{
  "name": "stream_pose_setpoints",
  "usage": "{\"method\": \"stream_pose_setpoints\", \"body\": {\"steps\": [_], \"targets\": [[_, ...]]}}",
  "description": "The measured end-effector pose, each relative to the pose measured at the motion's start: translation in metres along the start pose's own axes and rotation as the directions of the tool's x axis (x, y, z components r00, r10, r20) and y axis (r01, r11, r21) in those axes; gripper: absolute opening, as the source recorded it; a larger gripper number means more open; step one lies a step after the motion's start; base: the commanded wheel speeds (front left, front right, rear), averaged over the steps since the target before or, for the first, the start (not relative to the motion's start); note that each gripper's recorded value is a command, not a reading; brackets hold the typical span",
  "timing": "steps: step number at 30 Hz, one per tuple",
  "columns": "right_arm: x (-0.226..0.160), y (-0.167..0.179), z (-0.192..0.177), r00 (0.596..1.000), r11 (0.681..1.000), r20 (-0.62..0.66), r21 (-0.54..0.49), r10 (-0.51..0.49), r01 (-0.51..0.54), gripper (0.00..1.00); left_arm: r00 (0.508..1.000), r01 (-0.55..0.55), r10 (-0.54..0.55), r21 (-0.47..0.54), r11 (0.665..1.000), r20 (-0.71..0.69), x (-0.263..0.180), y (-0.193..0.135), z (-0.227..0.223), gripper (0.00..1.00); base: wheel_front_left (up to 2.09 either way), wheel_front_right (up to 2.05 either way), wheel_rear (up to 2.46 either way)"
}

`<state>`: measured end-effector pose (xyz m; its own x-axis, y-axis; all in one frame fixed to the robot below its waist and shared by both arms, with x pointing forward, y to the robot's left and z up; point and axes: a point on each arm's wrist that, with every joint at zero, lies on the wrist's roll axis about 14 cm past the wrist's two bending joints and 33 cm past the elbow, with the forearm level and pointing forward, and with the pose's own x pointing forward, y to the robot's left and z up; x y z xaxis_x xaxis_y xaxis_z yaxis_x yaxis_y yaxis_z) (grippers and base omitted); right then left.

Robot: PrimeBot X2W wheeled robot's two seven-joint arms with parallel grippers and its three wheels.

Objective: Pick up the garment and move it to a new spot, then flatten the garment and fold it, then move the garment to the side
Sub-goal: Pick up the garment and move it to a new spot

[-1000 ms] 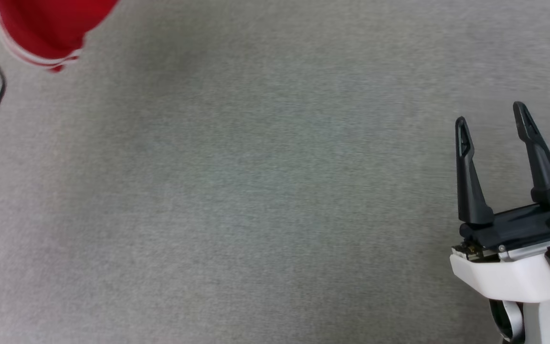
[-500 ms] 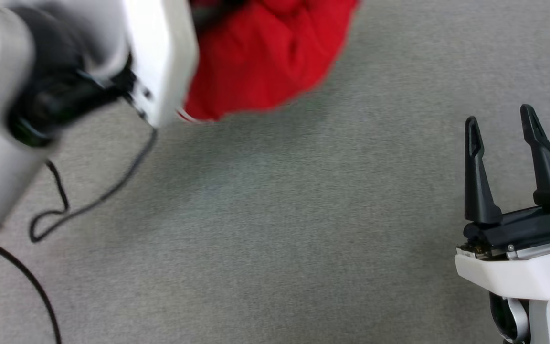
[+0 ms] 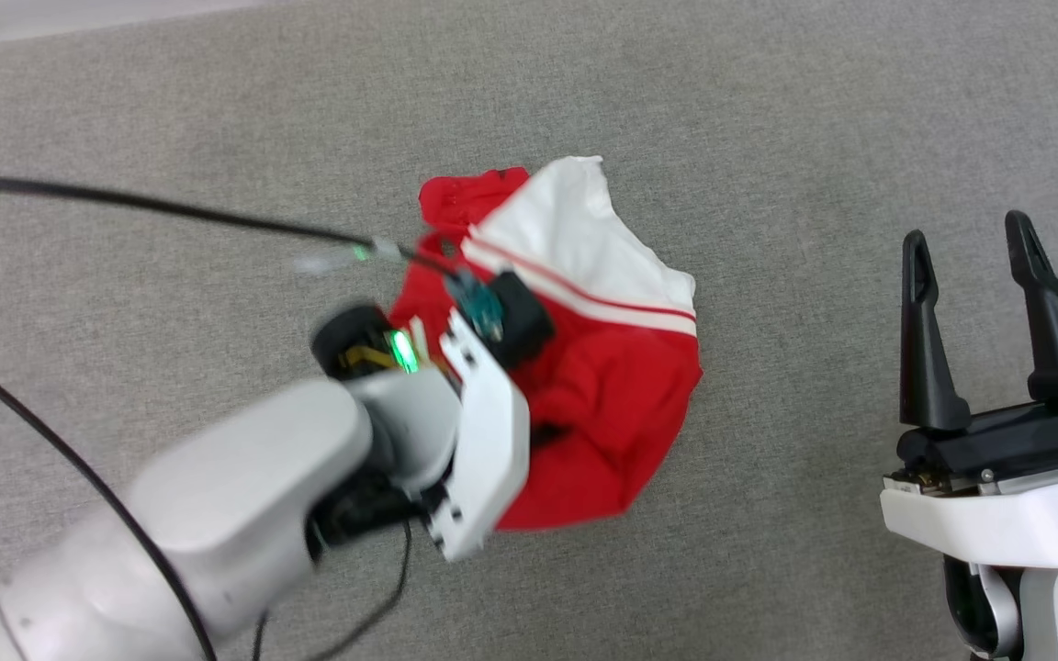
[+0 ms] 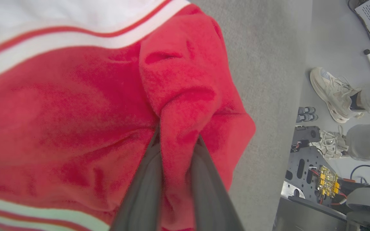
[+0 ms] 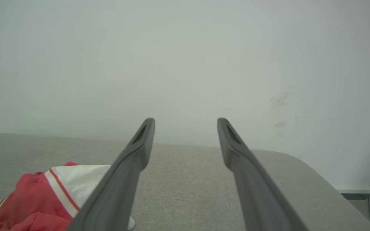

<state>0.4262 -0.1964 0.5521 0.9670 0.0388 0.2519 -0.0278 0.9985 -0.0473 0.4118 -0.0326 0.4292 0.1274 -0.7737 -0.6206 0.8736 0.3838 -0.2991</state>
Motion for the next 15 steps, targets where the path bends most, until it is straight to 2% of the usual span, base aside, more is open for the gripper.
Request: {"method": "stream_pose_setpoints", "body": {"steps": [5, 10, 11, 12, 15], "targets": [[-0.004, 0.000, -0.007, 1.000, 1.000, -0.025, 0.004, -0.002, 0.003, 1.00, 0.996, 0.062, -0.066, -0.068, 0.996, -0.062, 0.021, -0.027, -0.041, 0.00, 0.00, 0.00, 0.00], [-0.006, 0.002, -0.006, 1.000, 1.000, -0.025, 0.009, 0.002, -0.002, 1.00, 0.999, 0.052, -0.053, -0.076, 0.996, -0.009, 0.024, -0.033, -0.038, 0.02, 0.00, 0.00, 0.00], [-0.006, 0.002, -0.004, 1.000, 1.000, -0.022, 0.009, 0.002, -0.002, 1.00, 0.999, 0.035, -0.033, -0.069, 0.997, 0.029, 0.022, -0.030, -0.031, 0.86, 0.00, 0.00, 0.00], [-0.008, 0.002, -0.003, 1.000, 1.000, -0.021, 0.007, 0.002, -0.002, 1.00, 0.998, 0.013, -0.008, -0.058, 0.998, 0.070, 0.019, -0.026, -0.023, 1.00, 0.00, 0.00, 0.00], [-0.014, 0.005, -0.001, 1.000, 1.000, -0.024, 0.005, 0.008, -0.008, 1.00, 0.965, -0.061, 0.064, -0.020, 0.998, 0.255, 0.004, -0.018, 0.017, 1.00, 0.00, 0.00, 0.00]]}}
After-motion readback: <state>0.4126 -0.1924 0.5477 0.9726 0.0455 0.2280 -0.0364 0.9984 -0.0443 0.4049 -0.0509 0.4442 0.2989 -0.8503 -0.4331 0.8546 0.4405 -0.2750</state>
